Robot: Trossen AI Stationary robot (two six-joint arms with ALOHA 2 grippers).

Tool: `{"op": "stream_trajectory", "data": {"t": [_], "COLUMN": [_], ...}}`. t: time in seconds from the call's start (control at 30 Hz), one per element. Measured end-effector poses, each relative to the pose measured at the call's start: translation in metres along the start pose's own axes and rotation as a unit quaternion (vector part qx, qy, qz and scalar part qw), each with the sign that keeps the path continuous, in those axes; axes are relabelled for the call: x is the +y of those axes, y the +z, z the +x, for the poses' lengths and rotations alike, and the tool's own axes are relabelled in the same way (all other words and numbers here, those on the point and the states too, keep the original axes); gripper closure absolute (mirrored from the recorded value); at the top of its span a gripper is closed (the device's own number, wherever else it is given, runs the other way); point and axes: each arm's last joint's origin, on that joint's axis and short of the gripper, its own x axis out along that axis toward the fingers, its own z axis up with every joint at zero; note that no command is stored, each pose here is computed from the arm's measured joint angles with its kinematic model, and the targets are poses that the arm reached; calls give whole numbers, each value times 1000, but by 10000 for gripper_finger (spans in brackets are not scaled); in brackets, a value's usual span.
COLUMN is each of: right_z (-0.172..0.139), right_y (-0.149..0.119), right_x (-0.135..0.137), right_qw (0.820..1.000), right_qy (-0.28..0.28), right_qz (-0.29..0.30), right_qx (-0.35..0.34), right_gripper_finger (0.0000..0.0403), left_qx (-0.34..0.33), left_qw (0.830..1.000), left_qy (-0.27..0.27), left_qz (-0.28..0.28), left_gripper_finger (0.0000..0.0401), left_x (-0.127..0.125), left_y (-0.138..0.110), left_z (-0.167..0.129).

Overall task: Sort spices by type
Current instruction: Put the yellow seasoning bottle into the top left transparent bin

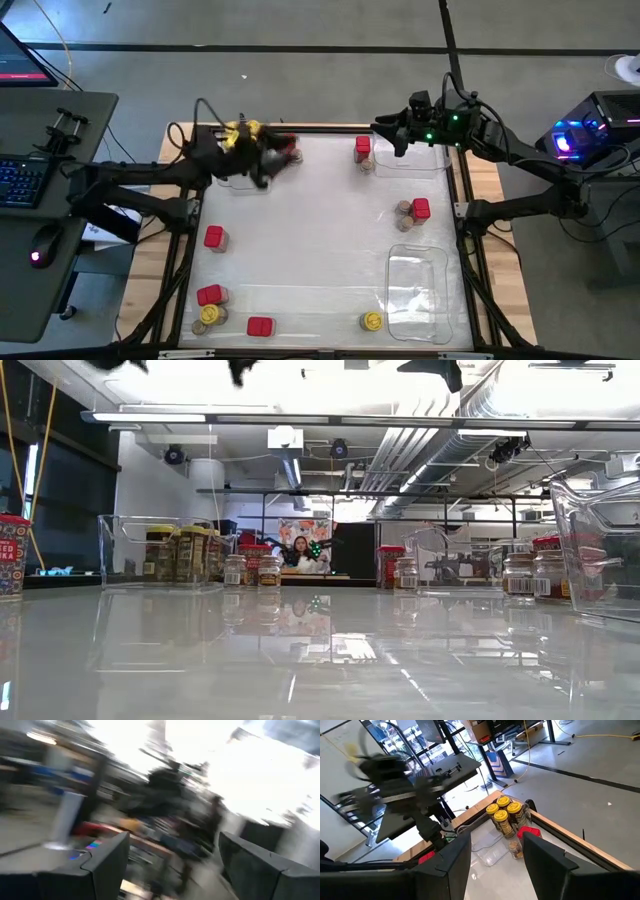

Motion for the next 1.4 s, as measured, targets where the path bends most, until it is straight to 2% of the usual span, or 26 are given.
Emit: {"op": "stream_trajectory", "data": {"t": [0.07, 0.13, 0.17, 0.27, 0.37, 0.47, 0.57, 0.67, 0.8, 0.9, 1.0, 1.03, 1.17, 1.27, 1.33, 1.4], "right_z": [0, 0, 0, 1, 6, 15, 23, 33, 43, 46, 47, 47, 47, 47, 47, 47], "right_y": [0, 0, 0, 0, -1, -3, -5, -8, -12, -14, -15, -16, -18, -20, -22, -25], "right_x": [0, 0, 0, 1, 8, 16, 20, 21, 19, 19, 19, 20, 19, 18, 17, 17], "right_qw": [1000, 1000, 1000, 1000, 999, 999, 999, 999, 999, 998, 998, 997, 996, 995, 993, 992], "right_qy": [0, 0, 1, 7, 26, 47, 51, 46, 46, 54, 62, 68, 74, 75, 74, 75], "right_qz": [0, 1, 5, 21, 24, 21, 11, 14, 25, 18, -2, -9, -38, -57, -68, -78], "right_qx": [0, 0, 1, 0, -5, -11, -13, -11, -1, 10, 18, 20, 33, 46, 56, 69], "right_gripper_finger": [231, 231, 231, 231, 231, 231, 231, 231, 231, 231, 231, 231, 231, 231, 231, 231], "left_qx": [75, 162, 203, 312, 371, 381, 416, 481, 558, 563, 573, 588, 678, 731, 752, 762], "left_qw": [993, 976, 967, 935, 913, 921, 909, 875, 830, 826, 817, 805, 730, 676, 652, 641], "left_qy": [-83, -129, -134, -106, -69, -41, -23, -44, -6, 18, 11, 7, 9, 8, 18, 27], "left_qz": [35, 67, 81, 131, 153, 67, -12, -8, -14, -36, -67, -75, -90, -92, -94, -88], "left_gripper_finger": [112, 112, 112, 112, 112, 112, 112, 112, 112, 112, 112, 112, 112, 112, 112, 112], "left_x": [-20, -39, -49, -70, -85, -94, -98, -98, -92, -91, -99, -104, -135, -164, -183, -201], "left_y": [6, 13, 17, 30, 42, 47, 45, 38, 28, 24, 14, 7, -24, -40, -51, -61], "left_z": [9, 12, 12, 1, -14, -24, -34, -46, -58, -55, -45, -43, -38, -45, -54, -63]}}
